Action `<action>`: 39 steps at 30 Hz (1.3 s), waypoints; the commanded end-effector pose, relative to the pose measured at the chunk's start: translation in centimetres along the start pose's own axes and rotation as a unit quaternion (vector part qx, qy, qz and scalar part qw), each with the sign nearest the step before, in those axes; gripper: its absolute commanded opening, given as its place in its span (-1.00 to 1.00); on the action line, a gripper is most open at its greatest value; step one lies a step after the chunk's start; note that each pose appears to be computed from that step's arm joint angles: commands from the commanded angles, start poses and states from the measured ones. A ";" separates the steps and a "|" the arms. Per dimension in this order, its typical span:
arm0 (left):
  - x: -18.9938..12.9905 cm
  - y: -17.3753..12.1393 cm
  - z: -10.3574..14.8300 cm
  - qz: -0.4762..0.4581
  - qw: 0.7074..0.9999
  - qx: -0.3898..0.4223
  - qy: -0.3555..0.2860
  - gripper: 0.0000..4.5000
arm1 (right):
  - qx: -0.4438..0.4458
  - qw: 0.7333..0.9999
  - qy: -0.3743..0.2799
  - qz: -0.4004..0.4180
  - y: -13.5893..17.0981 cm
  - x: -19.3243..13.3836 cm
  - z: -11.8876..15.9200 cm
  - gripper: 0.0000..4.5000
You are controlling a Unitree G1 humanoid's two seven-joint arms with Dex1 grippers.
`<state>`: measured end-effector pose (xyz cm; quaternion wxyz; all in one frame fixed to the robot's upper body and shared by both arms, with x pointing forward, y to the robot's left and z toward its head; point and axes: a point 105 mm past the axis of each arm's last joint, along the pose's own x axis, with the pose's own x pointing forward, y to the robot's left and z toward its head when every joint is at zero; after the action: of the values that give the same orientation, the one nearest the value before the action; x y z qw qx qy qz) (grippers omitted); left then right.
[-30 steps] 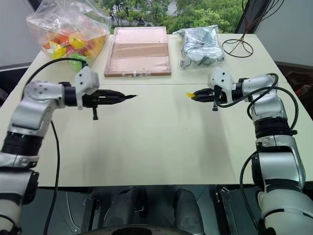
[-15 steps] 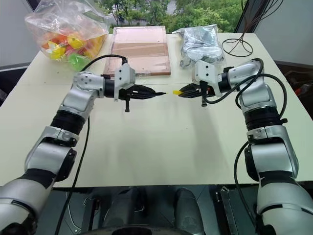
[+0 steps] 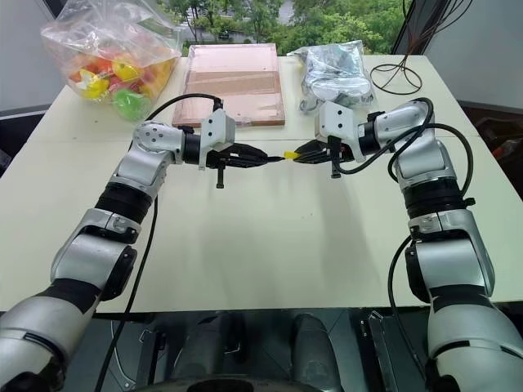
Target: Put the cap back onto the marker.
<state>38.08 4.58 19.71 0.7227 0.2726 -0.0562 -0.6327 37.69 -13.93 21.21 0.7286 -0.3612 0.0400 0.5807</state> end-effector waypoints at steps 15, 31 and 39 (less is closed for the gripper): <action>-1.1 0.9 1.5 0.012 0.999 0.029 -0.007 -1.00 | -0.011 1.000 -0.008 -0.014 -0.4 -0.2 0.5 -0.93; -1.4 0.9 1.6 0.012 0.999 0.030 -0.004 -1.00 | -0.004 1.000 -0.007 -0.020 -0.3 0.1 -0.1 -0.93; -1.0 0.8 1.6 0.011 1.000 0.029 -0.008 -1.00 | -0.005 1.000 -0.013 -0.018 -0.2 0.5 0.1 -0.93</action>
<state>38.13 5.44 20.11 0.7237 0.2822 -0.0530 -0.6276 38.04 -13.79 20.36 0.7377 -0.3549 0.0410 0.5729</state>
